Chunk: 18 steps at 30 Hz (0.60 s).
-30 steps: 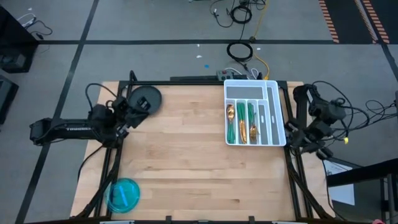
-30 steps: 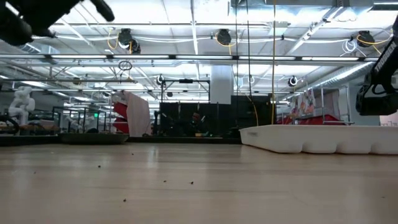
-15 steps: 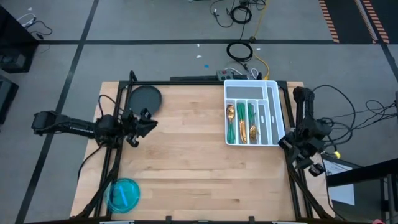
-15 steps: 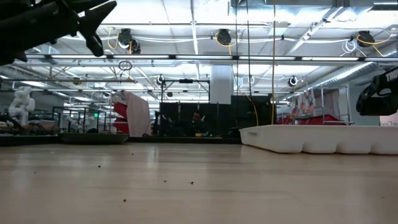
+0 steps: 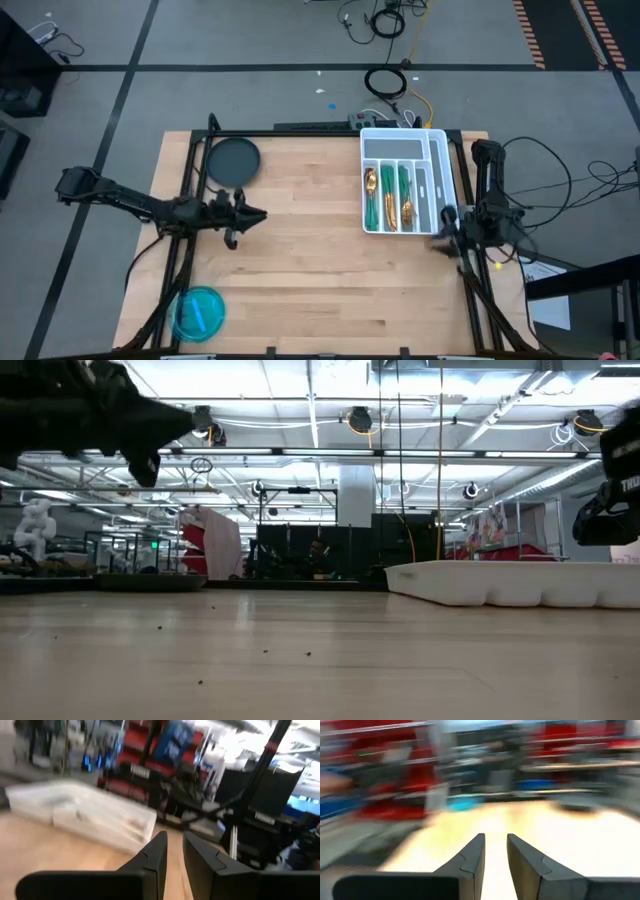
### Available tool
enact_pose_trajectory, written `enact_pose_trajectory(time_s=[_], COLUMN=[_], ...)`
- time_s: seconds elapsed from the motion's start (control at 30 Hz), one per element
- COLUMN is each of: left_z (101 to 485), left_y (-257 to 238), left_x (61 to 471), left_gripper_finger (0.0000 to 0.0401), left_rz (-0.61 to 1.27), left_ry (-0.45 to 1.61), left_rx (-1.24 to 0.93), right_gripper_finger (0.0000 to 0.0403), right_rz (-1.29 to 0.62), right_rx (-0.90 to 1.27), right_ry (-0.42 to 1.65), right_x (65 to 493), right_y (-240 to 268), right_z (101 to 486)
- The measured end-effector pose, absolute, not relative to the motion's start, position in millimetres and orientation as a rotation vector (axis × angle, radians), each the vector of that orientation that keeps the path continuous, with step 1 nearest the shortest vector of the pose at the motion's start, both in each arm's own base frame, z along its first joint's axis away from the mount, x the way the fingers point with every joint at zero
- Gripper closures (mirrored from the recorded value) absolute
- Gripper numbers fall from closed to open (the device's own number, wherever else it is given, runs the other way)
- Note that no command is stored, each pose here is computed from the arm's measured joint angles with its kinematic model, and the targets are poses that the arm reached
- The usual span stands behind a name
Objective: Sort silverware
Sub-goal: Return to Home Position
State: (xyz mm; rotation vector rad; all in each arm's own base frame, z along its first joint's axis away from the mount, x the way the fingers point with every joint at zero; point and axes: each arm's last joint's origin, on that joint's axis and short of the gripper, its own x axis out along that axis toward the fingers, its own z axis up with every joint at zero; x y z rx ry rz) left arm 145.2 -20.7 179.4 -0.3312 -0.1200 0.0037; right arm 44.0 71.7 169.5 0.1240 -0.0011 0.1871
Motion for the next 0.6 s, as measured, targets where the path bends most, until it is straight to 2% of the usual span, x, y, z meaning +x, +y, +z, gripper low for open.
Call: enact_pose_trajectory(time_s=[0.07, 0.17, 0.27, 0.43, 0.6], left_z=[172.1, 157.6, 150.0, 152.2, 150.3], left_y=[-21.2, -21.2, -20.6, -20.5, -20.0], left_x=[146.0, 145.9, 145.2, 145.8, 145.5], left_gripper_finger=[0.0334, 0.0334, 0.0334, 0.0334, 0.0334], left_rz=[0.0, 0.029, 0.066, 0.062, 0.078], left_ry=[-0.046, 0.097, 0.167, 0.146, 0.163], left_rx=[-0.378, -0.427, -0.425, -0.341, -0.295], right_gripper_finger=[0.033, 0.033, 0.033, 0.033, 0.033], right_rz=[-0.036, -0.18, -0.173, -0.089, -0.09], right_rx=[0.146, 0.153, 0.137, 0.085, 0.039], right_ry=[0.002, -0.01, -0.008, 0.003, 0.005], right_x=[44.6, 44.1, 44.2, 44.5, 44.5], right_y=[65.7, 61.7, 62.0, 64.5, 64.7], right_z=[165.6, 162.7, 162.7, 164.1, 163.9])
